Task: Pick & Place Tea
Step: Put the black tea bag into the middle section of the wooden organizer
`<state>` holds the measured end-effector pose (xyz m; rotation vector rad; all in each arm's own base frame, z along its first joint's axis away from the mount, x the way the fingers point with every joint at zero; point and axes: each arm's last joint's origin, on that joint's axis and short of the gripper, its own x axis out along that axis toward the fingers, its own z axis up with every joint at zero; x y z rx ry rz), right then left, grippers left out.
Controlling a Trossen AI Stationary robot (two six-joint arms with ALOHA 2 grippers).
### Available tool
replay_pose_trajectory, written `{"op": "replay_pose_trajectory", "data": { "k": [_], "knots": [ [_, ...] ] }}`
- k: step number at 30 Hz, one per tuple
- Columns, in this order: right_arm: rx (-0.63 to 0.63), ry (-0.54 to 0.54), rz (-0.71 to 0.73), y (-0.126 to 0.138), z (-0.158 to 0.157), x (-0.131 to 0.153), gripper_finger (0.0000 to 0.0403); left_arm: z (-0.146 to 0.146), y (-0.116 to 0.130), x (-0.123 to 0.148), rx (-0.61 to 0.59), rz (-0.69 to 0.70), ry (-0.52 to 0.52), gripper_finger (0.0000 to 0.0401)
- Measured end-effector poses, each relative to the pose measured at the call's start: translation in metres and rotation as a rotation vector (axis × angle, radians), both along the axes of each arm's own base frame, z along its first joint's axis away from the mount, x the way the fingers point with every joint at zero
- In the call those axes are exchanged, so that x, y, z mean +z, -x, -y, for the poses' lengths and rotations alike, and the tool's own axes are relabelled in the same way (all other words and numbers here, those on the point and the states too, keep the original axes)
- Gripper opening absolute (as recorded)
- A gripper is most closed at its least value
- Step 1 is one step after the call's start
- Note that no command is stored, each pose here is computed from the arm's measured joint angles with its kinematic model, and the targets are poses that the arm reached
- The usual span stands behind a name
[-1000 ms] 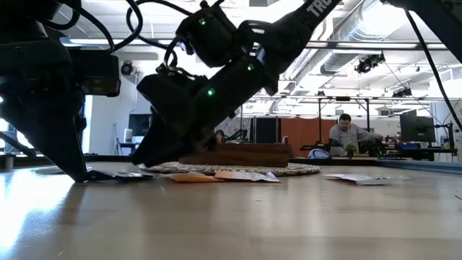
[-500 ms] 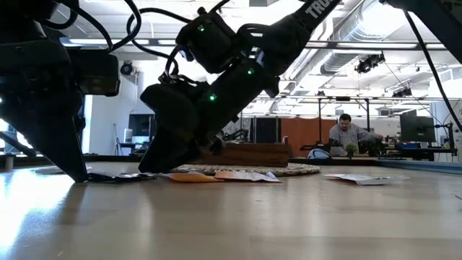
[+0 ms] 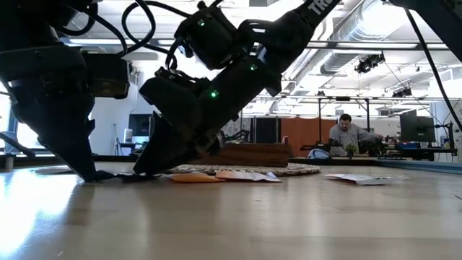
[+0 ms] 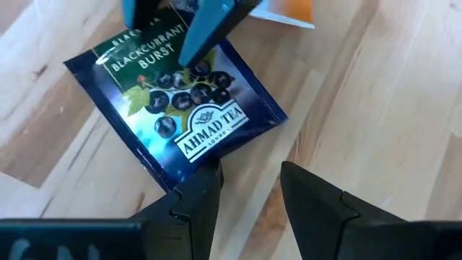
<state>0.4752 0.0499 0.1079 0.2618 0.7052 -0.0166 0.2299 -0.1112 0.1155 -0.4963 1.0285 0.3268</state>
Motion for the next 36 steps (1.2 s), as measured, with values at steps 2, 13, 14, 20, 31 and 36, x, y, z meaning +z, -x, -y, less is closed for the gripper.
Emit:
{"op": "replay_pose_trajectory", "data": {
  "k": [2, 13, 14, 20, 31, 36],
  "knots": [
    [0.003, -0.004, -0.001, 0.0, 0.0, 0.0, 0.0106, 0.0, 0.0, 0.0, 0.004, 0.004, -0.01, 0.0152],
    [-0.03, 0.041, -0.038, 0.002, 0.002, -0.002, 0.0007, -0.001, 0.0, 0.0, 0.017, 0.015, -0.044, 0.0152],
    [-0.02, 0.03, -0.032, 0.002, 0.002, -0.001, 0.0005, -0.001, 0.0, 0.0, 0.018, 0.015, -0.045, 0.0152],
    [0.053, 0.032, -0.024, 0.0, -0.001, 0.004, 0.0023, -0.002, 0.0, -0.001, 0.016, 0.011, -0.041, 0.0152],
    [0.289, 0.251, -0.04, 0.002, -0.008, 0.036, 0.0132, 0.003, 0.003, -0.001, -0.016, -0.009, -0.022, 0.0152],
    [0.481, 0.441, -0.012, 0.004, -0.024, 0.03, 0.0165, 0.003, 0.003, -0.001, -0.016, -0.006, -0.024, 0.0152]
  ]
}}
